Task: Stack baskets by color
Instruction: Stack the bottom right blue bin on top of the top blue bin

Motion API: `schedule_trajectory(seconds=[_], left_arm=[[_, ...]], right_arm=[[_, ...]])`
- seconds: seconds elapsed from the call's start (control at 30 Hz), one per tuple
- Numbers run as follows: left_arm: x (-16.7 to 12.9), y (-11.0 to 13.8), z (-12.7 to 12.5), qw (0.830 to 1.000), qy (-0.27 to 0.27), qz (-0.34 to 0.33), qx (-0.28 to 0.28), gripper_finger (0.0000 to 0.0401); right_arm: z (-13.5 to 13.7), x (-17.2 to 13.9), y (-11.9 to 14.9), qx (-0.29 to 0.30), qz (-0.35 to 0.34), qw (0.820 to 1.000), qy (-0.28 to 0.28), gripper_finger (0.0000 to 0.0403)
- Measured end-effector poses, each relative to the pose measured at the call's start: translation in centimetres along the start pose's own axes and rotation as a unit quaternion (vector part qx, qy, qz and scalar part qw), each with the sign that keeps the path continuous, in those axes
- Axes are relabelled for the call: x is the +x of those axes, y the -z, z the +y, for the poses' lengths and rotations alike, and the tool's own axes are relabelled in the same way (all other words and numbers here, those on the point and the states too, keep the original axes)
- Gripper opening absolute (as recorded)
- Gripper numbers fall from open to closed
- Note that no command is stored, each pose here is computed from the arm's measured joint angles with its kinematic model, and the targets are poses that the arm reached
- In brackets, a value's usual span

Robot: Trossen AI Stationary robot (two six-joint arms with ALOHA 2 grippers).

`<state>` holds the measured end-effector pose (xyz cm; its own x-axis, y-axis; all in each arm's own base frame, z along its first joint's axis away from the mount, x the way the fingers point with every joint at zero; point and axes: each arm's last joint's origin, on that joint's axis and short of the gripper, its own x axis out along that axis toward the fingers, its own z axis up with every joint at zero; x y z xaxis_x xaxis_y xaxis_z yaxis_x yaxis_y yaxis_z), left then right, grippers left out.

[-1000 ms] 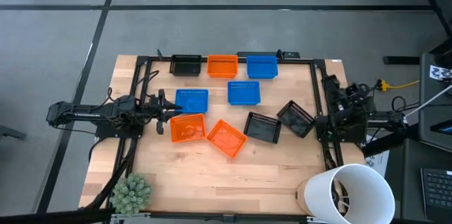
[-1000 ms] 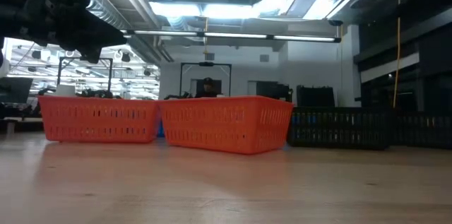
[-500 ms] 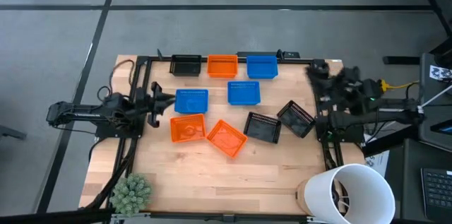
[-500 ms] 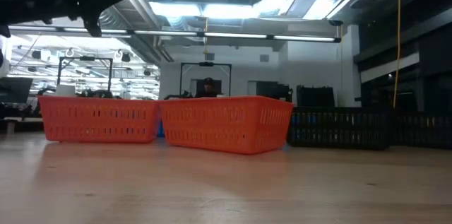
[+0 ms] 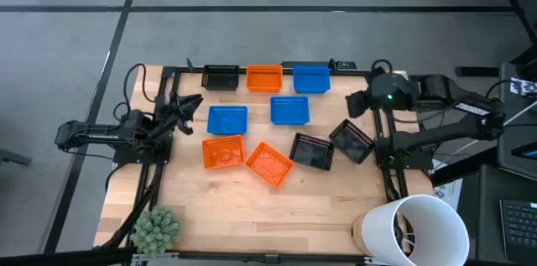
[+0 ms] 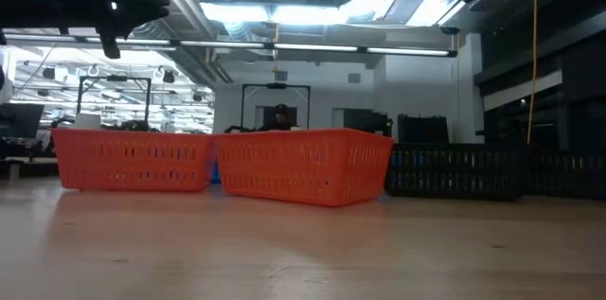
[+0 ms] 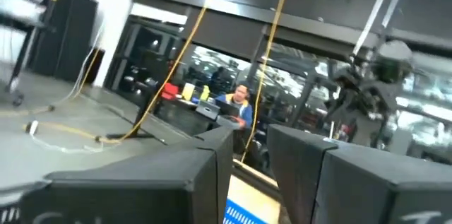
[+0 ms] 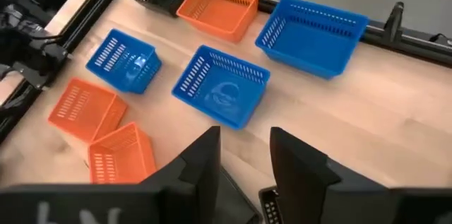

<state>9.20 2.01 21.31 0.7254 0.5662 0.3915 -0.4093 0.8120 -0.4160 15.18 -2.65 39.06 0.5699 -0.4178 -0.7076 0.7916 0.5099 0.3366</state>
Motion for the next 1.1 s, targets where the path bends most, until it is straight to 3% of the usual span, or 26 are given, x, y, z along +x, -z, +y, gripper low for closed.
schedule_trajectory(seconds=[0.13, 0.3, 0.43, 0.57, 0.67, 0.73, 1.1], left_arm=[[1.1, -1.7, -1.0, 0.999, -0.008, 0.026, -0.023, 0.0082], [4.0, -4.9, -3.6, 0.989, -0.013, 0.118, 0.089, 0.0082], [6.7, -6.2, -5.5, 0.957, -0.017, 0.208, 0.2, 0.0082], [8.6, -6.9, -6.1, 0.92, -0.047, 0.297, 0.253, 0.0082], [9.4, -6.6, -6.0, 0.892, -0.058, 0.362, 0.263, 0.0082], [9.9, -6.1, -5.8, 0.885, -0.054, 0.387, 0.253, 0.0082], [10.8, -5.7, -4.5, 0.88, -0.064, 0.405, 0.238, 0.0082]], right_arm=[[1.4, 1.6, -1.6, -0.009, 0.003, 1.0, 0.001, 0.0123], [2.9, 5.2, -4.3, -0.053, 0.006, 0.998, -0.021, 0.0123], [3.6, 8.8, -6.2, -0.117, 0.036, 0.991, -0.047, 0.0123], [3.8, 13.2, -7.2, -0.167, 0.085, 0.979, -0.081, 0.0123], [4.0, 16.3, -7.5, -0.194, 0.119, 0.969, -0.097, 0.0123], [4.0, 18.4, -7.5, -0.208, 0.141, 0.963, -0.096, 0.0123], [3.8, 28.2, -5.0, -0.31, 0.225, 0.921, -0.063, 0.0123]])
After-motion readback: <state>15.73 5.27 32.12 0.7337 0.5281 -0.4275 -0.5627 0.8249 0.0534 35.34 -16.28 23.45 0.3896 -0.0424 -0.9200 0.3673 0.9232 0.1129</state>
